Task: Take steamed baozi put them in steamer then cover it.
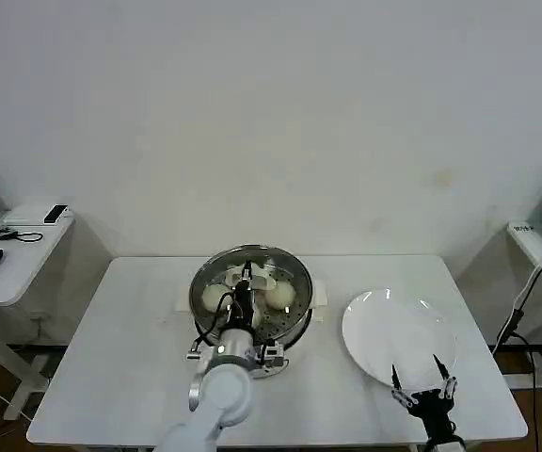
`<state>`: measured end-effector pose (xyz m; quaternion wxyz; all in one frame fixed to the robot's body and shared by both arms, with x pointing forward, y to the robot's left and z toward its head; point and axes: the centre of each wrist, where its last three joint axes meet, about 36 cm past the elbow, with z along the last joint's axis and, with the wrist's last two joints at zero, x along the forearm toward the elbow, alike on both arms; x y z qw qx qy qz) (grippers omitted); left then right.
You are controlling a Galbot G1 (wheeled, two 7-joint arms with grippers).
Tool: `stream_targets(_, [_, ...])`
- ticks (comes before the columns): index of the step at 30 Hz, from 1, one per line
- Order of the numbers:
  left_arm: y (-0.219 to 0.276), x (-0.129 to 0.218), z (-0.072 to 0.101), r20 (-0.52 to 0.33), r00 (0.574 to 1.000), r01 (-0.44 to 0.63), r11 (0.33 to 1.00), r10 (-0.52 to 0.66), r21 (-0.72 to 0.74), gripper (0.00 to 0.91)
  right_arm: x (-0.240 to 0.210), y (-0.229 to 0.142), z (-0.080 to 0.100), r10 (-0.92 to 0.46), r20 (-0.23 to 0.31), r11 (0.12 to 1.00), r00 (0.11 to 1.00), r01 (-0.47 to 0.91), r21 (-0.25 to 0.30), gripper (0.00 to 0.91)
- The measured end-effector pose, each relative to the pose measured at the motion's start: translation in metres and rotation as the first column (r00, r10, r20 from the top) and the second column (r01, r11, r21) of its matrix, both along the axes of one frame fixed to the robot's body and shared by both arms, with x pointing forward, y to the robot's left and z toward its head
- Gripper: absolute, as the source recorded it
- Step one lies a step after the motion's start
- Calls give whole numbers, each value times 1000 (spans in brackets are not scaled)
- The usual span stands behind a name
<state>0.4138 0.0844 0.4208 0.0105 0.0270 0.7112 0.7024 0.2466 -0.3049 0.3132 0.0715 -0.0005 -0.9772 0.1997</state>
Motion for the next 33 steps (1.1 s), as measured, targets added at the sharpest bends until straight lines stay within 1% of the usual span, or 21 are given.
stream_targets(3, [-1,1,-1,-3,1000,0,1000,0,2,0,0,1,0,4,-1,1000,1000,-4,1,907])
stream_targets(4, [-1,1,-1,-5,1000,0,1000,0,1,836,0,2,-1,4,-1,1000,1000,-4,1,907])
stream_targets(5, [-2,1,0,-5,1000,0,1000,0,-1,907,1,2,-1,5,-1,1000,1000,-5,2,907])
stream_targets(21, [2,-11,5,-5,1000,9,1000,-9,-16,907,1,7,-4,10,-8,1000,1000,-10,6,907])
stream_targets(33, [30,-46,17,5,1000,24,999,-24,-40,907,-2,9,-4,10,-13,1000,1000,-10,5,907])
